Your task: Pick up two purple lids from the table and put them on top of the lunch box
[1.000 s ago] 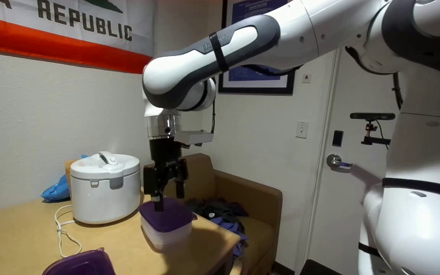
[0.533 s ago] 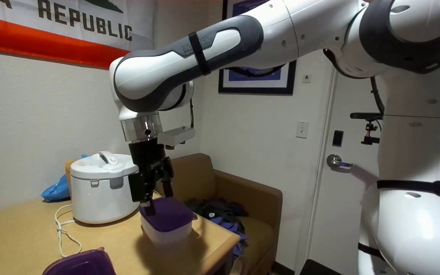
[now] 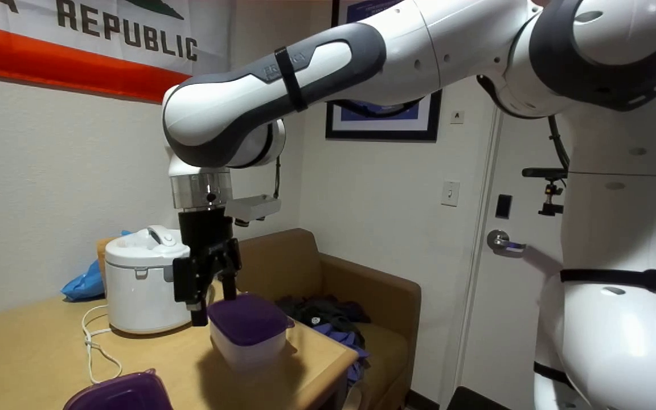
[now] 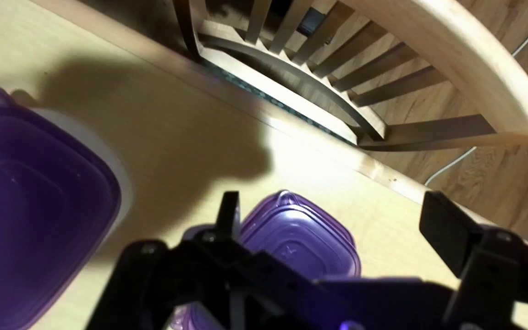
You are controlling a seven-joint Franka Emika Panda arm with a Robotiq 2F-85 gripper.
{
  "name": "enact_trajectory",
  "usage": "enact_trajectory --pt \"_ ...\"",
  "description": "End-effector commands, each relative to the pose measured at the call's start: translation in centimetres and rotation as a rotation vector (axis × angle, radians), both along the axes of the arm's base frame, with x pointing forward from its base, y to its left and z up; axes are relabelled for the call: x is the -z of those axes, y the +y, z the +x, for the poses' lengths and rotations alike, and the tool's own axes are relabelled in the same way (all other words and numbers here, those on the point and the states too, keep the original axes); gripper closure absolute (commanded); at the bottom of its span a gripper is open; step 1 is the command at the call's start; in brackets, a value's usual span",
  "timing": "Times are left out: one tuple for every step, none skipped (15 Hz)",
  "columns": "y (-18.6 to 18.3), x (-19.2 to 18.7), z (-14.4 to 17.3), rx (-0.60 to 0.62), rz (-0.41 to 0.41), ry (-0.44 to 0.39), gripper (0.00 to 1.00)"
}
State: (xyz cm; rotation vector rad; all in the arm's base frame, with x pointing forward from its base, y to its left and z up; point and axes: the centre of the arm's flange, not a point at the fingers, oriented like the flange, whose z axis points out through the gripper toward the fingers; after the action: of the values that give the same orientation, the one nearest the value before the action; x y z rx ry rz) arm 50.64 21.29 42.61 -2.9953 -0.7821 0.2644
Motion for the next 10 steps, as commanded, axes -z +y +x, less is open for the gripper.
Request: enact_trajectory --pt "1.0 1.2 2.8 -0.007 0.114 -0.004 0.00" --pt "0.8 2.2 3.6 0.017 0.163 0.005 0.00" --pt "0.6 3.0 4.3 0.041 0.212 0.016 0.00" --pt "0.3 4.2 5.2 0.086 0.265 0.035 0.00" --pt "0.0 5.2 5.9 0.127 0.307 0.057 0.00" --pt "-0.4 6.2 6.7 0.187 0.339 0.081 0.00" --pt "-0.9 7.3 7.3 0.245 0.363 0.101 0.00" --pt "-1.4 8.3 7.9 0.301 0.377 0.116 0.00" --pt "-1.7 9.0 8.3 0.331 0.388 0.117 0.00" --pt "-2.0 9.6 8.7 0.339 0.398 0.111 0.00"
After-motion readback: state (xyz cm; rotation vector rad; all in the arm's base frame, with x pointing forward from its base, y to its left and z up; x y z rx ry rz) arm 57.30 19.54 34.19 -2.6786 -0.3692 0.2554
